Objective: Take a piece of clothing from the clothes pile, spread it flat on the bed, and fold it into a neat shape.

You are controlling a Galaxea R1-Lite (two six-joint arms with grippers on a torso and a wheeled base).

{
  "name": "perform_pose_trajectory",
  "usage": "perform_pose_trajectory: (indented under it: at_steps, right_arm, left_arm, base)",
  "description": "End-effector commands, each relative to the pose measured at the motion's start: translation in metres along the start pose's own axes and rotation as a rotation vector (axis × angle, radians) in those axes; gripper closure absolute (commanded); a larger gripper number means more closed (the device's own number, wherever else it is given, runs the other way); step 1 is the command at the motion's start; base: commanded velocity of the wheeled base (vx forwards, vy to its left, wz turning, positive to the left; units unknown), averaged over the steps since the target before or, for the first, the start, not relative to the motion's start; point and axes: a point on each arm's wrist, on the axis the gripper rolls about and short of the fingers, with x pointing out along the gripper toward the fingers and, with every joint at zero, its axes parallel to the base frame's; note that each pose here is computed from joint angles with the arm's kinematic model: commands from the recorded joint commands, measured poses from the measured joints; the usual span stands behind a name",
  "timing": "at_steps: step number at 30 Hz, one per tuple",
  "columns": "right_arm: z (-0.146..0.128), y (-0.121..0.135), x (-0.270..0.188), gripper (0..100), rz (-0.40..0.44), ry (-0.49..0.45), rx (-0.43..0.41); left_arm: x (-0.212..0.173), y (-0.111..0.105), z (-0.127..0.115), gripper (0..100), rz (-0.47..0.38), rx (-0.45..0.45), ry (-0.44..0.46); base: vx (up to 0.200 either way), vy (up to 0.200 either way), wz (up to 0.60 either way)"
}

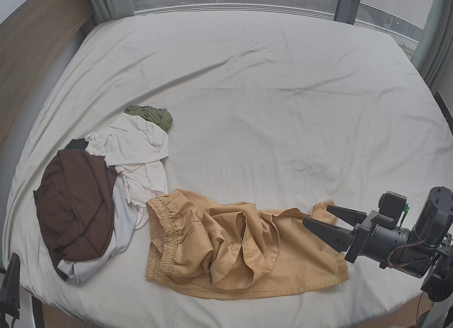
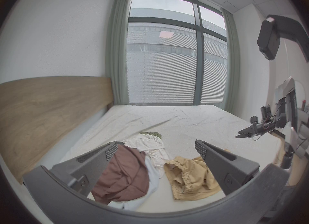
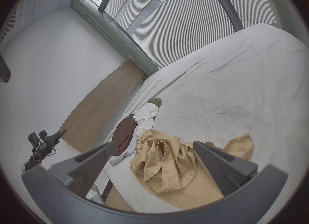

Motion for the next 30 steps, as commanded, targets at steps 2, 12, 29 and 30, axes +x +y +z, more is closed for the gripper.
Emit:
perform_pose_trajectory:
  at_steps: [2,12,29,30]
  right_arm:
    - [-0.007,-0.004,0.003,0,-0.012,0.03,0.005]
    - [0.003,0.003,0.008,0,0.056,-0.003,-0.007]
    - [0.006,-0.001,0.007,0,0.105,0.011,-0.004]
    - [0.007,-0.003,0.007,0,0.098,0.008,-0.003]
  left_arm:
    - [0.042,-0.001,0.019,0,-0.174,-0.115,0.143]
    - [0.119,-0.009,0.045,0,-0.334,-0.136,0.177]
    - [0.175,-0.014,0.004,0,-0.382,-0.196,0.374]
    - [0.176,-0.014,0.0,0,-0.378,-0.219,0.389]
  base:
    - [0.0,0.0,0.0]
    - [0.0,0.0,0.0]
    - [0.0,0.0,0.0]
    - [0.0,0.0,0.0]
